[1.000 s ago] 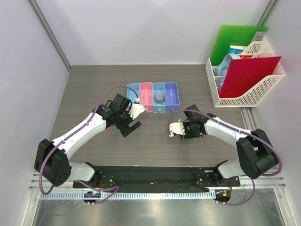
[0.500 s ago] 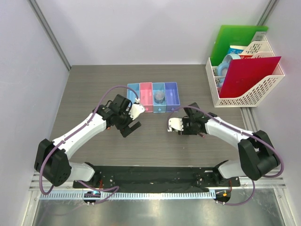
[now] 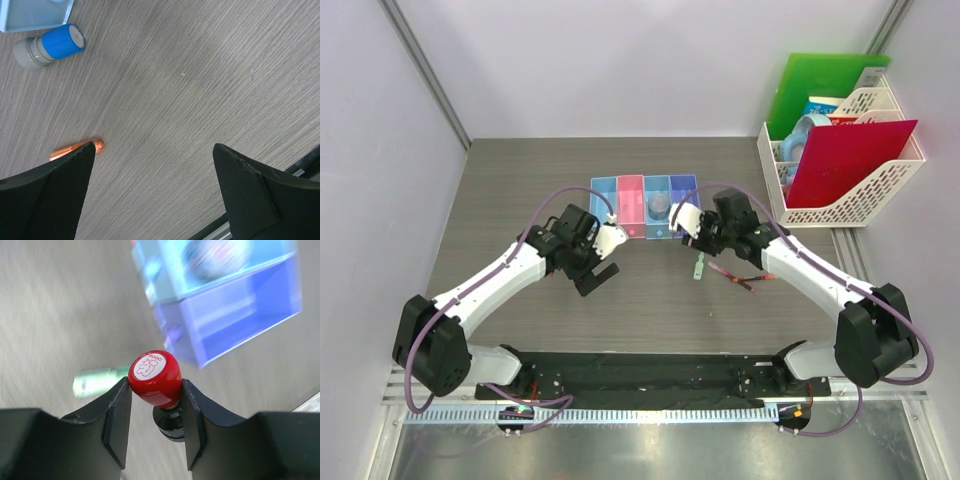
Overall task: Sort the stationery into containers
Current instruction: Pick up the stationery from the center of the board, then place the stationery in the storage box.
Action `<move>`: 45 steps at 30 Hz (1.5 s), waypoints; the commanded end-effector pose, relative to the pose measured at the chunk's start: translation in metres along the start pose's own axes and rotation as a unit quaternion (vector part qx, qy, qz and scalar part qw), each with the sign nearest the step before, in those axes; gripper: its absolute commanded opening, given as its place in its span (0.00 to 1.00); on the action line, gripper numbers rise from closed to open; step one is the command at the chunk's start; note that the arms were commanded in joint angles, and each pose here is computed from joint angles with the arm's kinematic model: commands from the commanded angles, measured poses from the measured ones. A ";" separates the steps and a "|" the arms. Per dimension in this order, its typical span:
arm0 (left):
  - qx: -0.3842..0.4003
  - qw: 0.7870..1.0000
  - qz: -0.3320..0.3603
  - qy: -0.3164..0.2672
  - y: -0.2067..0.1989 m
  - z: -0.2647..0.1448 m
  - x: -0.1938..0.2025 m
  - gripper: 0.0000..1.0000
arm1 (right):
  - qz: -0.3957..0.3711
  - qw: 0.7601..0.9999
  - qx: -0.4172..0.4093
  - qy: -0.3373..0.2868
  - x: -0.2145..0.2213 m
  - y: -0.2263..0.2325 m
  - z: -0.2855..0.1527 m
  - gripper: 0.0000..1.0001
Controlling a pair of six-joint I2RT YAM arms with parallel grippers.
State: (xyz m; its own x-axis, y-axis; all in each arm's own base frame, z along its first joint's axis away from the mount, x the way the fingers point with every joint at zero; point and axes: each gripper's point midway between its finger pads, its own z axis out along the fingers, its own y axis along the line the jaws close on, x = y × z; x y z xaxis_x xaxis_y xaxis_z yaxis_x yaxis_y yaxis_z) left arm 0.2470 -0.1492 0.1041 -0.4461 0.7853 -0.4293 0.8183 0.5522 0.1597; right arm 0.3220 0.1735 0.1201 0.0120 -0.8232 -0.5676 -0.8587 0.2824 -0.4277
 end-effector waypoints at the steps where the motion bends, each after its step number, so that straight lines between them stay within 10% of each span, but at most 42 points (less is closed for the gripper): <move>1: 0.011 1.000 0.005 -0.023 0.001 -0.003 -0.005 1.00 | 0.076 0.983 0.077 -0.148 -0.073 -0.062 -0.010 0.01; 23: 0.016 0.992 -0.062 -0.106 0.022 -0.053 0.018 1.00 | 0.285 0.885 0.046 -0.366 -0.169 -0.193 0.030 0.01; 45: 0.021 0.981 -0.145 -0.130 0.040 -0.068 0.038 1.00 | 0.272 0.906 -0.055 -0.319 -0.183 -0.114 0.149 0.01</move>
State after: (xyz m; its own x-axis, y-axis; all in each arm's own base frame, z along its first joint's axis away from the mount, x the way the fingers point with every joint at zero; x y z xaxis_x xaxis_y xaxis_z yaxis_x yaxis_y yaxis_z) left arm 0.2387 -0.0725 0.1454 -0.5796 0.4987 -0.6445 0.6629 0.7485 -0.0170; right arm 0.4773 0.3594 0.1325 -0.2758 -0.1627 -0.9474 -0.8557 0.4905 0.1649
